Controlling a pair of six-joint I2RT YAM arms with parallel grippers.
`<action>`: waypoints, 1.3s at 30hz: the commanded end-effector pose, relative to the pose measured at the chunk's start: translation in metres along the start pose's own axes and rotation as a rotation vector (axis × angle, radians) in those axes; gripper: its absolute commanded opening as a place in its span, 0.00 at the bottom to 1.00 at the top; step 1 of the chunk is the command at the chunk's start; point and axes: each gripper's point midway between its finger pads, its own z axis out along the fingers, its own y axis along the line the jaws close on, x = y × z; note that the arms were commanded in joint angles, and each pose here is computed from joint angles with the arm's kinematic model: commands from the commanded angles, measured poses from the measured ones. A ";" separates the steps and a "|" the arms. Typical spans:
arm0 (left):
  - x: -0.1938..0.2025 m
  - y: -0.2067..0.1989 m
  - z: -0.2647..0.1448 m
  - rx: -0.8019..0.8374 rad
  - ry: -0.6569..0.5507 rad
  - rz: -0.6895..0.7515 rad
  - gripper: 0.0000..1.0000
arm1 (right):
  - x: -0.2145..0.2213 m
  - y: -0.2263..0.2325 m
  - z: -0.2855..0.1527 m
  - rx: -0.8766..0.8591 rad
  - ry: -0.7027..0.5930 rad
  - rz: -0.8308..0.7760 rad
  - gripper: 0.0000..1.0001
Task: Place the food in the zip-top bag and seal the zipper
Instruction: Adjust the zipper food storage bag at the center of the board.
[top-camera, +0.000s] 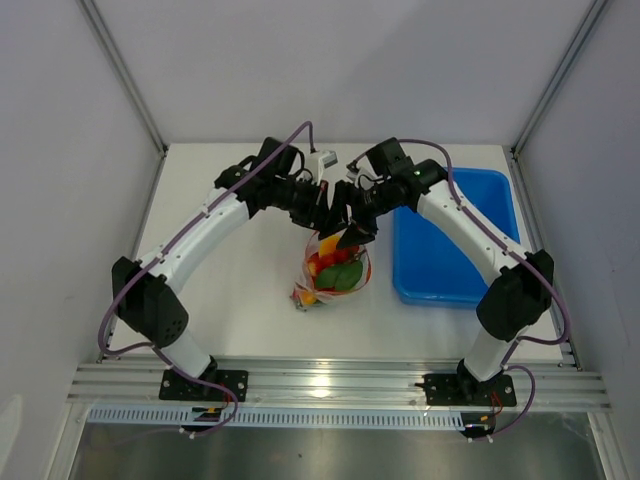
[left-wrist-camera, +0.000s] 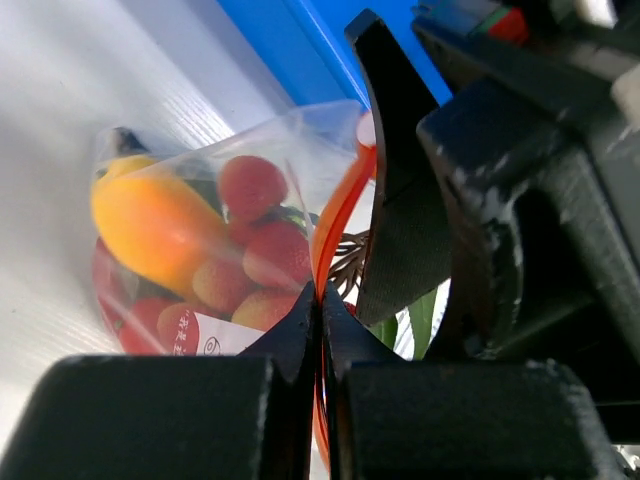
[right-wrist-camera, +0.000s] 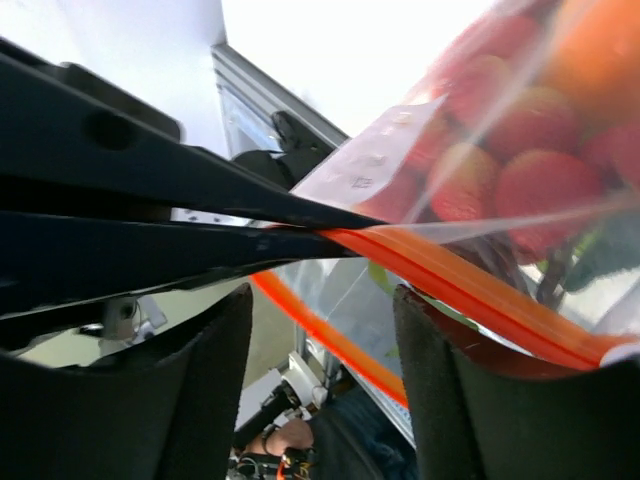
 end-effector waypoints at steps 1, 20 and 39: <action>-0.008 -0.007 0.002 0.053 -0.019 0.030 0.01 | 0.001 -0.001 -0.010 0.016 -0.032 -0.073 0.62; -0.015 -0.005 0.006 0.044 0.004 0.016 0.01 | -0.040 -0.042 -0.087 0.345 -0.260 -0.266 0.69; -0.005 -0.009 0.008 0.079 0.033 -0.019 0.01 | -0.069 -0.097 -0.089 0.484 -0.488 -0.760 0.64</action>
